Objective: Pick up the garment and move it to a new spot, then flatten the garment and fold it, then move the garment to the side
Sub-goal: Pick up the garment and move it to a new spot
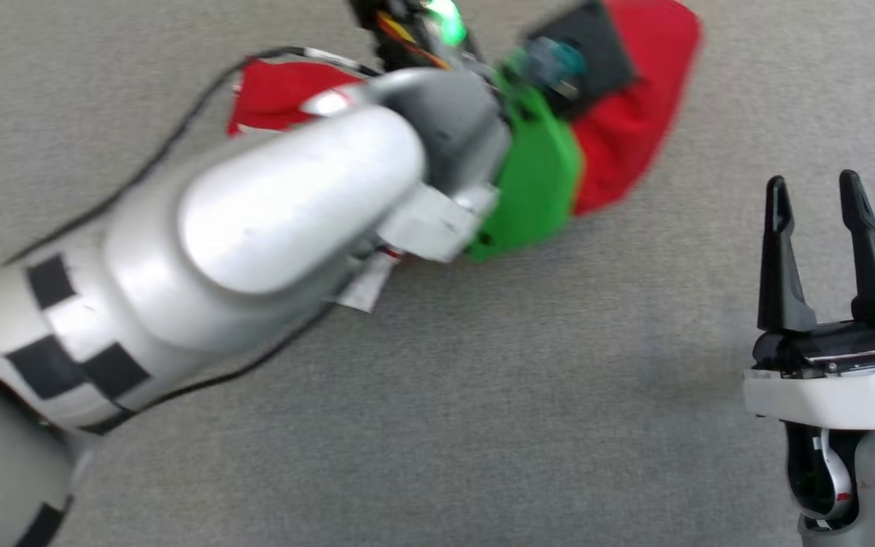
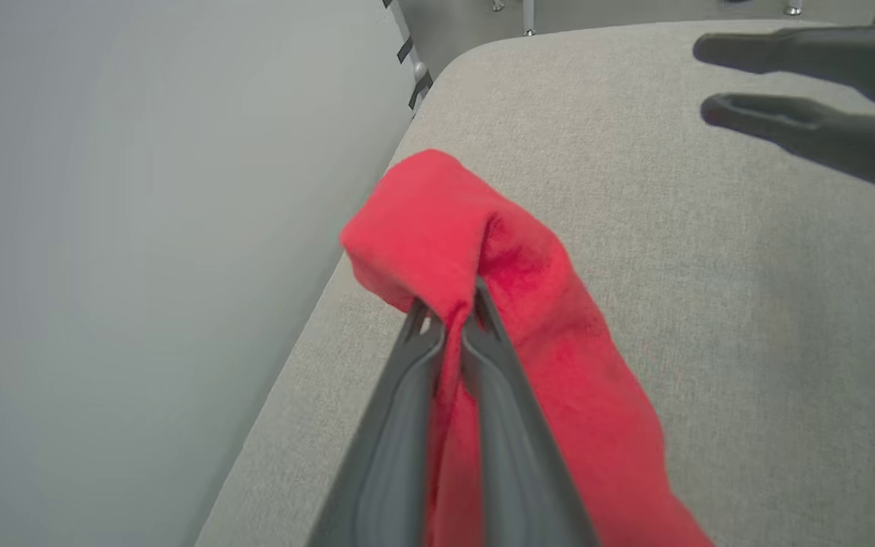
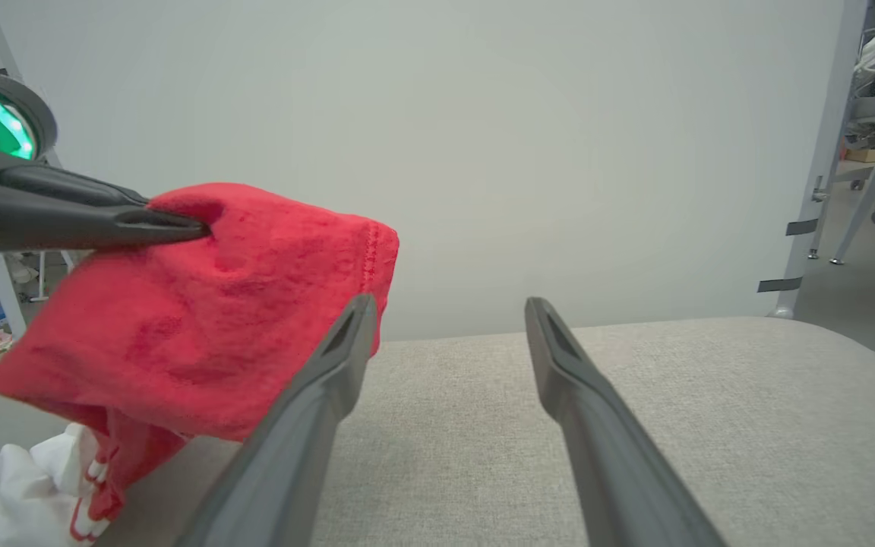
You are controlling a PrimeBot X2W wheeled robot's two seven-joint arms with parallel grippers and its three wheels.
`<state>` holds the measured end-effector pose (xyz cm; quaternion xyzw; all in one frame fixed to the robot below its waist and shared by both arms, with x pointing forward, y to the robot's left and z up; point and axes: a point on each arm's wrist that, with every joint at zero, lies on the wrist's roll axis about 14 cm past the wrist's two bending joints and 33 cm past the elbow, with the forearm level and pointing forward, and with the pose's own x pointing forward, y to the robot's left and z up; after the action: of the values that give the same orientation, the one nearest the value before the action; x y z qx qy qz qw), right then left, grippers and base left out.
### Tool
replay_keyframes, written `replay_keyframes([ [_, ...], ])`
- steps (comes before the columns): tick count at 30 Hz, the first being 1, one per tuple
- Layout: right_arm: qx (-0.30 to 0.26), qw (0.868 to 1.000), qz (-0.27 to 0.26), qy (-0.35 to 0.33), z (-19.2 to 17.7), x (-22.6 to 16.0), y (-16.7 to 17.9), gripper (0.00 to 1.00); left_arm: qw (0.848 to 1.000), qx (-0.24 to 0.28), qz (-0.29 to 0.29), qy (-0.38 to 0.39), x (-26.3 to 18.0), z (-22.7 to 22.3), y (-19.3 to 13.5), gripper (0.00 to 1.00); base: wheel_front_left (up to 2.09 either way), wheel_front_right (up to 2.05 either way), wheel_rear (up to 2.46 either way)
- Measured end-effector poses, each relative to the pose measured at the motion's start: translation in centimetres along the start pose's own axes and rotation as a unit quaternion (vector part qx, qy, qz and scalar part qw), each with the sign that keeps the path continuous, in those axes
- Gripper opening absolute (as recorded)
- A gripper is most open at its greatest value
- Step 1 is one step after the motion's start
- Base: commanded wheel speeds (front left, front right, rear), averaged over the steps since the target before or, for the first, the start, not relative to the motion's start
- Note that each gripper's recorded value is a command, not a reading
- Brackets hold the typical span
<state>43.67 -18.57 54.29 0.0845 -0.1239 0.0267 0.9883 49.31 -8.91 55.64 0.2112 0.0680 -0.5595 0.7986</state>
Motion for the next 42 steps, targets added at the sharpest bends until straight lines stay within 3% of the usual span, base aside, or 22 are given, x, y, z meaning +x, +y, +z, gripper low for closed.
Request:
replay_keyframes([
  [4,-0.025,0.999,-0.037,-0.002,0.8,-0.9,-2.7,1.0,0.997,0.018,-0.067,-0.024,2.9,1.9,-5.2,0.0,0.0,0.0,0.0],
  [7,-0.044,0.996,-0.078,-0.005,1.4,-1.6,-5.6,1.0,0.992,-0.012,-0.12,-0.025,4.6,1.3,-9.4,0.0,0.0,0.0,0.0],
  [13,-0.052,0.993,-0.111,-0.001,1.2,-1.9,-8.0,1.0,0.977,-0.071,-0.191,0.064,5.5,-5.0,-16.4,0.0,0.0,0.0,0.0],
  [19,-0.052,0.992,-0.113,0.01,0.4,-1.9,-8.2,1.0,0.96,-0.115,-0.223,0.125,4.9,-9.7,-20.4,0.0,0.0,0.0,0.0],
  [21,-0.049,0.993,-0.109,0.013,0.1,-1.7,-7.9,1.0,0.961,-0.116,-0.218,0.122,5.0,-9.9,-20.3,0.0,0.0,0.0,0.0],
  [22,-0.047,0.993,-0.106,0.013,0.0,-1.6,-7.7,1.0,0.964,-0.117,-0.213,0.112,5.1,-9.8,-20.1,0.16,0.0,0.0,0.0],
  [23,-0.045,0.993,-0.104,0.014,-0.1,-1.6,-7.6,1.0,0.967,-0.115,-0.205,0.098,5.2,-9.5,-19.8,1.0,0.0,0.0,0.0],
  [31,-0.046,0.995,-0.089,0.0,1.2,-1.8,-6.4,1.0,0.985,-0.104,-0.116,-0.071,5.7,-4.5,-15.1,1.0,0.0,0.0,0.0],
  [36,-0.044,0.996,-0.074,-0.007,2.0,-2.3,-5.2,1.0,0.986,-0.092,0.001,-0.14,4.1,-2.8,-9.6,1.0,0.0,0.0,0.0],
  [42,-0.03,0.998,-0.05,-0.017,2.6,-2.4,-3.3,1.0,0.974,-0.086,0.147,-0.15,0.1,-3.2,-4.2,1.0,0.0,0.0,0.0],
])
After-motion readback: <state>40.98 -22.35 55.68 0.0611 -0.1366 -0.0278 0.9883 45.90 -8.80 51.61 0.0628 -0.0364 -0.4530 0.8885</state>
